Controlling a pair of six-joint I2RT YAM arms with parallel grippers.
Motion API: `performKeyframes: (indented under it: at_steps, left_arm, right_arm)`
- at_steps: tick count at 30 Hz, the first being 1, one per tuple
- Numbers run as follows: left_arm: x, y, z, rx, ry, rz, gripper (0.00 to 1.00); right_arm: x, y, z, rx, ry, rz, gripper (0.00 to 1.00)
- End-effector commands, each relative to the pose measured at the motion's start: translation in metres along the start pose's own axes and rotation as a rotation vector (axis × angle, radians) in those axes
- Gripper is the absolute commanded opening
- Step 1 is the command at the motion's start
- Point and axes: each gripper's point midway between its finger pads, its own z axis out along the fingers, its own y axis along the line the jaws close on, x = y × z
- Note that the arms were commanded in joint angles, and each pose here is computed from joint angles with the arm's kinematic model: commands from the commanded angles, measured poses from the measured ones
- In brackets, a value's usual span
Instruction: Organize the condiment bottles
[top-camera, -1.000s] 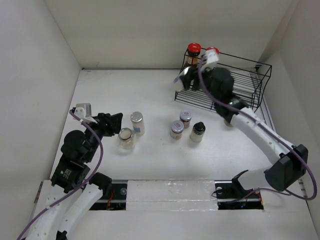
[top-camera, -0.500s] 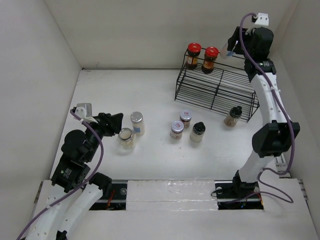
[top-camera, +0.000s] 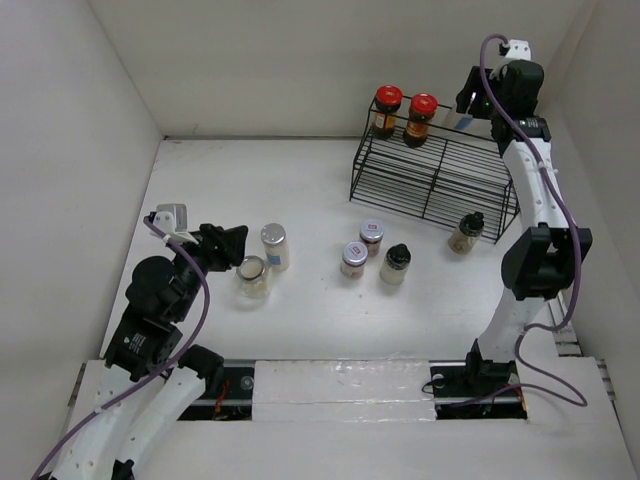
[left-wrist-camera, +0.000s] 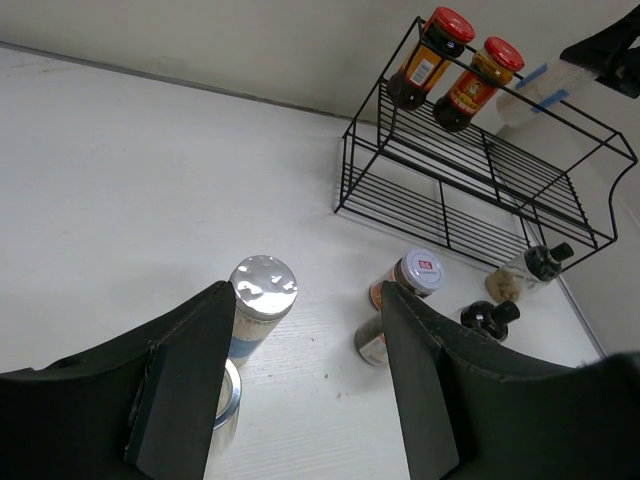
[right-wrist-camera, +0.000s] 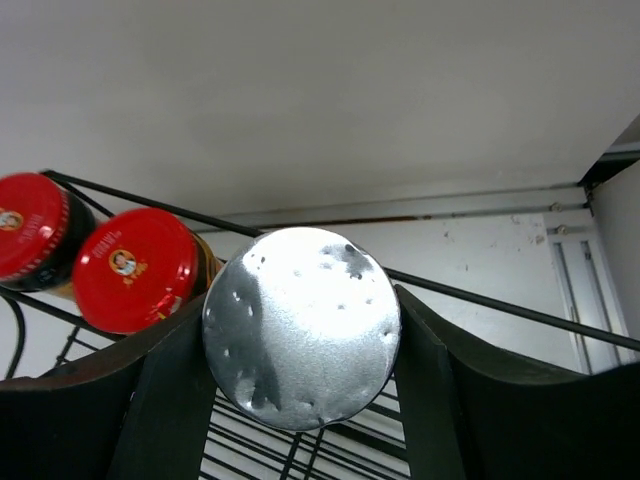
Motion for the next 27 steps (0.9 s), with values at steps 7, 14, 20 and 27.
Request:
performKeyframes:
  at_steps: [7, 14, 20, 27]
  left_arm:
    - [-0.009, -0.004, 0.001, 0.017, -0.037, 0.007, 0.56]
    - [-0.007, -0.003, 0.003, 0.015, -0.028, 0.009, 0.56]
    - [-0.007, -0.003, 0.003, 0.015, -0.028, 0.009, 0.56]
    - [-0.010, -0.002, 0.001, 0.010, -0.040, 0.007, 0.56]
  right_arm:
    - [-0.002, 0.022, 0.020, -0.051, -0.033, -0.018, 0.62]
    - [-0.035, 0.029, -0.006, -0.044, -0.099, -0.011, 0.92]
    - [-0.080, 0.075, -0.081, -0.112, -0.275, -0.020, 0.57]
    - [0.029, 0.246, -0.137, -0.591, -0.181, -0.071, 0.01]
